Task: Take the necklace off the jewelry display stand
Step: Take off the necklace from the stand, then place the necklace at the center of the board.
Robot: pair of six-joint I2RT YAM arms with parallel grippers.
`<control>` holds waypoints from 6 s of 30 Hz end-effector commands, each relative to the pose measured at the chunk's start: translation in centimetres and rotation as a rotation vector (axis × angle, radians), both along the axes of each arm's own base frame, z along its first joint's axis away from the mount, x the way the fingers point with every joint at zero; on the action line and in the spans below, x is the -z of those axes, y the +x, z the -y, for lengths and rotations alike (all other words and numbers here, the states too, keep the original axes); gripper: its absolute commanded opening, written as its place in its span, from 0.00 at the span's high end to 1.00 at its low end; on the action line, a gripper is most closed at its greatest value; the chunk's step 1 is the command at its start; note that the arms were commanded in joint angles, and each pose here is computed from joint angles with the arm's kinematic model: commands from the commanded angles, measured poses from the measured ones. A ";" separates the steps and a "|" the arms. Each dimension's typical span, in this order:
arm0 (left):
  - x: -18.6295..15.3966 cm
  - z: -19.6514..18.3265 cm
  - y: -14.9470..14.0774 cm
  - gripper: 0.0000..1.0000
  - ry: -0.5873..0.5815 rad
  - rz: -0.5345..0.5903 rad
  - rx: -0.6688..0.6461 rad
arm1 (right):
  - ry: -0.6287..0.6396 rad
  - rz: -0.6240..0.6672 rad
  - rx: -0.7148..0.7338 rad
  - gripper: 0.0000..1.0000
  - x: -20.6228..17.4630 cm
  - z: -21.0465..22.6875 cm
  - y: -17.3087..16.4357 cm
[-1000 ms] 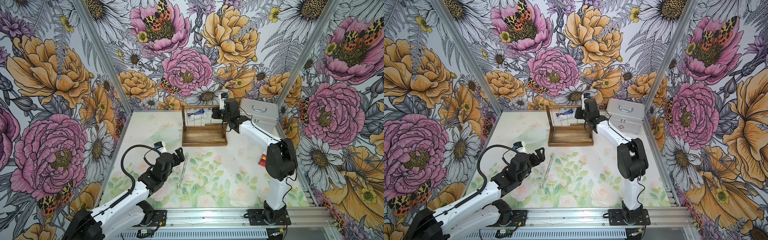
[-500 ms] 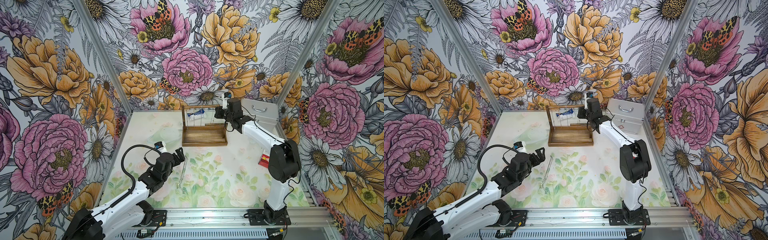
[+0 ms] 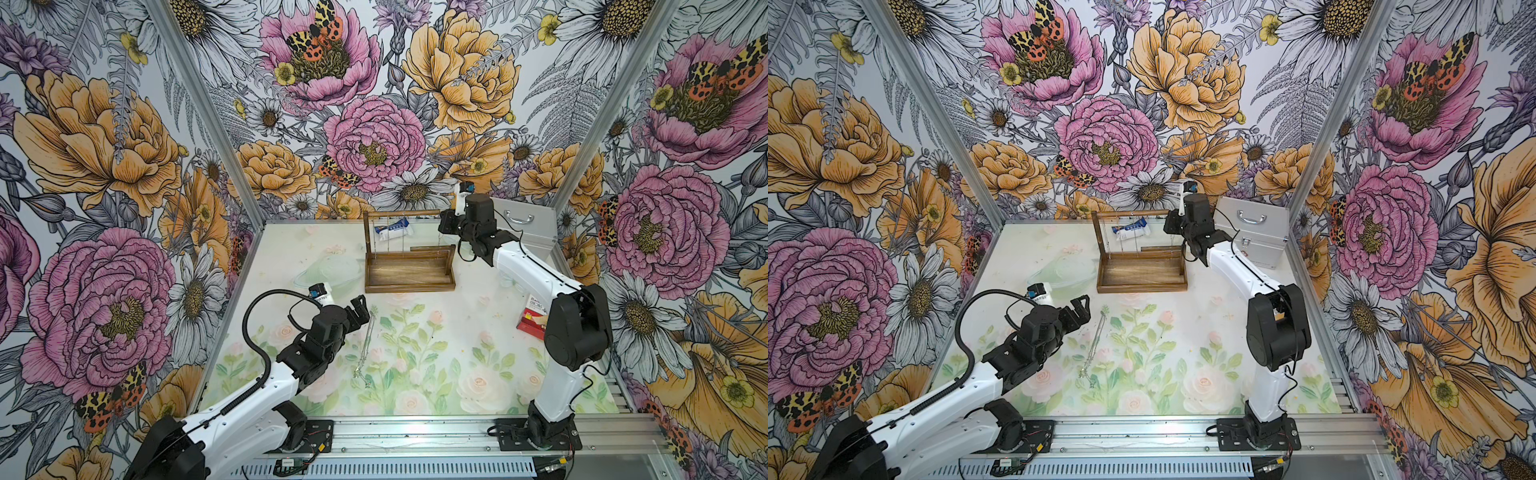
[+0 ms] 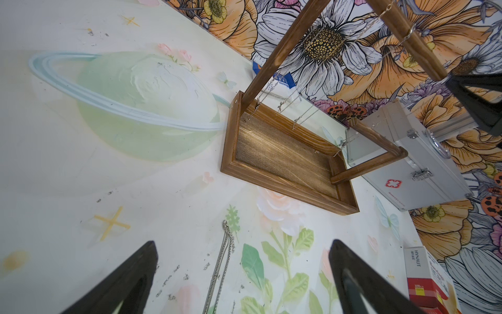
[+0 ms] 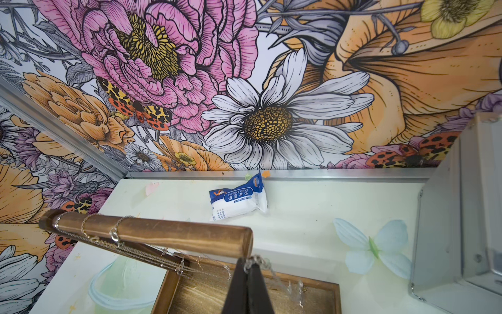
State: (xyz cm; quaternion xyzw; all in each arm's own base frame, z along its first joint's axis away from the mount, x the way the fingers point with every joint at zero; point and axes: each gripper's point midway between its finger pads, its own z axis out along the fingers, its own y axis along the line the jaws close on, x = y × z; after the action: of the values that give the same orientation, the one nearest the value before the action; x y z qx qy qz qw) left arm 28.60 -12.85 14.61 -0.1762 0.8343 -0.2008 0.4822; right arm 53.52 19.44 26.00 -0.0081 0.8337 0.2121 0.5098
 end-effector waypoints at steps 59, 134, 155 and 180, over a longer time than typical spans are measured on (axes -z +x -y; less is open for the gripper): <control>-0.1 0.7 0.1 0.01 -0.032 0.034 0.051 | 0.126 0.170 -0.149 1.00 -9.5 3.5 -14.5; -14.2 19.0 -6.9 0.01 -0.017 0.409 0.961 | 0.099 0.201 -0.480 1.00 -2.5 -4.6 -25.1; -5.2 23.8 -1.4 0.15 0.021 0.197 1.089 | 0.130 0.246 -0.480 1.00 -4.3 -3.9 -26.3; -2.5 26.9 -1.0 1.00 -0.034 0.105 1.132 | 0.124 0.252 -0.468 1.00 -4.5 -3.6 -26.4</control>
State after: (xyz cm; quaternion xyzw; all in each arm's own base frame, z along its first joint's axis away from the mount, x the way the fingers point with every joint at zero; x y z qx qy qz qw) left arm 27.74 -39.05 16.59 0.2959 0.7801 -0.4362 0.3370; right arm 27.23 23.26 29.94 -0.2017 0.7298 0.3722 0.5368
